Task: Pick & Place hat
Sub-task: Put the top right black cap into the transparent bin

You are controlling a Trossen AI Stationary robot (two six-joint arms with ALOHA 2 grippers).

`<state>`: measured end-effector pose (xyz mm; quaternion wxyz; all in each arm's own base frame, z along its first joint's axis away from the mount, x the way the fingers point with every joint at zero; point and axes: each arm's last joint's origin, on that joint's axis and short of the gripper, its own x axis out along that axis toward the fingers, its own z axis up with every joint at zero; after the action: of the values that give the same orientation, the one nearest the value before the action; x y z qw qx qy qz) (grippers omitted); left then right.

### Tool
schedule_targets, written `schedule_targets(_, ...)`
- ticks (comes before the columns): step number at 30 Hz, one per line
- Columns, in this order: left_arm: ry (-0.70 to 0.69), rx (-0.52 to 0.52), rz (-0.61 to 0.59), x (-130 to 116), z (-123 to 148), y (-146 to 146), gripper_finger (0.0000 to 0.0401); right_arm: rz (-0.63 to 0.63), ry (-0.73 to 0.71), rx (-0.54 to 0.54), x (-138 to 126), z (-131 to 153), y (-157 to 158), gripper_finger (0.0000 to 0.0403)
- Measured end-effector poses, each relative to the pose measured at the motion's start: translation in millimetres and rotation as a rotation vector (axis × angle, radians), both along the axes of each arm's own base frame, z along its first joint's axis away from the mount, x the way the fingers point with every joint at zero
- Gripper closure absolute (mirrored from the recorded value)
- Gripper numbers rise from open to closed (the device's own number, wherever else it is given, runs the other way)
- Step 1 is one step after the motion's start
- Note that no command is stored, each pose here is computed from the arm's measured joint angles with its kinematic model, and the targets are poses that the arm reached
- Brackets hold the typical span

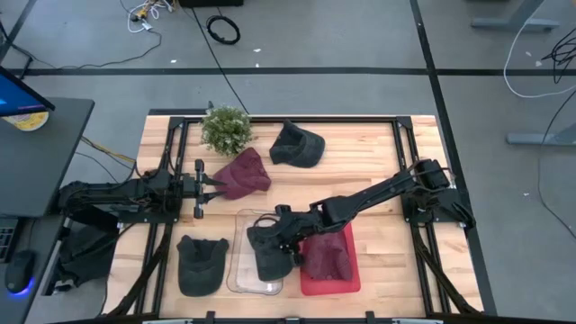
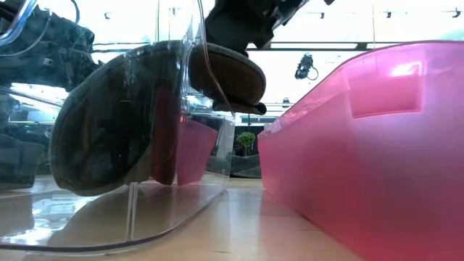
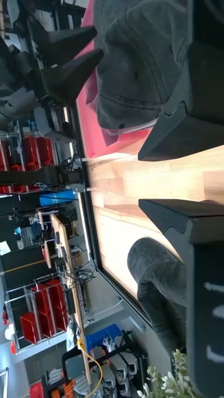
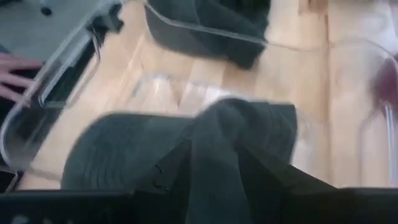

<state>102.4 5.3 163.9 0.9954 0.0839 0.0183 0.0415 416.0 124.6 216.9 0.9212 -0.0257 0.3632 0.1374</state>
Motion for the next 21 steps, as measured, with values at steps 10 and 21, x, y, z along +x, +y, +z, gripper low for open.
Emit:
schedule_targets(10,-0.004,0.000,0.000,0,0,0,0.0286,0.004,0.083,0.061,6,-20,-7,0.0268)
schedule_targets(21,-0.001,0.000,0.000,0,0,0,0.0286,0.045,0.050,0.068,9,-17,-13,0.0377)
